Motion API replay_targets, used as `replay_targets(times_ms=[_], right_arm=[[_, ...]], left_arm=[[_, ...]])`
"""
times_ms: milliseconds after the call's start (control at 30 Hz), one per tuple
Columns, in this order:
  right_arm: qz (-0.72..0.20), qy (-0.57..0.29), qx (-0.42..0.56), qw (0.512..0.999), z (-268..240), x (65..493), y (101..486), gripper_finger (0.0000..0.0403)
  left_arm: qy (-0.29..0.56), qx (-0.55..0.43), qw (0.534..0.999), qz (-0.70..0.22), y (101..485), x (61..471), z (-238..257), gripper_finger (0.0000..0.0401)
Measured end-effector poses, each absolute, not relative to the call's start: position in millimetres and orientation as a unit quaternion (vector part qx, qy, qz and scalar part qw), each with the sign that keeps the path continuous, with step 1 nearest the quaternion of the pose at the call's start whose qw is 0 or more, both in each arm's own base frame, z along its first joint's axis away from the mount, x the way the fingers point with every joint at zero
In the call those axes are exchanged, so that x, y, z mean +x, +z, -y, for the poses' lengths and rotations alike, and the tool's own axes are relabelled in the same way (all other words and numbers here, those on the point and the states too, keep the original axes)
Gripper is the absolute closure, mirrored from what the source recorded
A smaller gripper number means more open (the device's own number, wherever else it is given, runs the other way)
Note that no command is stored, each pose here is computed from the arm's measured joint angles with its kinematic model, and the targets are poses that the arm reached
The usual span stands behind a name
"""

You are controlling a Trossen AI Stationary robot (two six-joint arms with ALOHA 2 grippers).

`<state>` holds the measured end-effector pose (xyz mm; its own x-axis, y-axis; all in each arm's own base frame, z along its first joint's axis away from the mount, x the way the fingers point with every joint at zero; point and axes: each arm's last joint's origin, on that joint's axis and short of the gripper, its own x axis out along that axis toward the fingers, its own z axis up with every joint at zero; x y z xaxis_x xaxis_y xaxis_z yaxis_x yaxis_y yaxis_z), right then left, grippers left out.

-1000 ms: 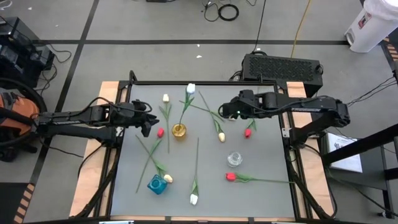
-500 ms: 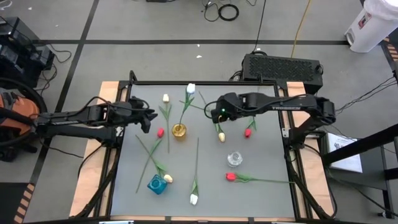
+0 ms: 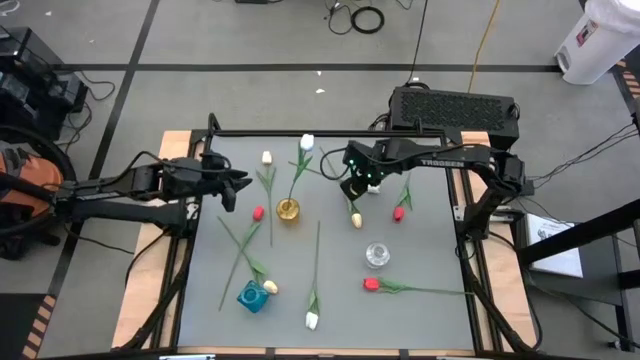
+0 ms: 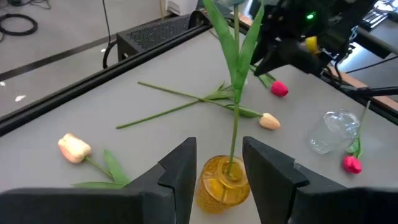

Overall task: Sort flowers into vase by color
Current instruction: Put the top white tulip into the yellow vase

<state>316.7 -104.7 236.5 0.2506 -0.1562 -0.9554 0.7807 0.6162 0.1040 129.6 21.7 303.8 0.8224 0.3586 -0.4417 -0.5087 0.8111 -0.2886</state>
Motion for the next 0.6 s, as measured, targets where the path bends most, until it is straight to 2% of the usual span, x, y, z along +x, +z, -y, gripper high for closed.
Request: replay_targets(times_ms=[367, 600], right_arm=[[-0.602, -0.207, 0.182, 0.749, 114, 319, 217, 0.0227], [-0.621, -0.192, 0.157, 0.743, 125, 319, 206, 0.0227]], left_arm=[[0.233, -0.227, 0.928, -0.179, 305, 129, -21, 0.0264], [0.238, -0.252, 0.922, -0.173, 305, 129, -22, 0.0264]])
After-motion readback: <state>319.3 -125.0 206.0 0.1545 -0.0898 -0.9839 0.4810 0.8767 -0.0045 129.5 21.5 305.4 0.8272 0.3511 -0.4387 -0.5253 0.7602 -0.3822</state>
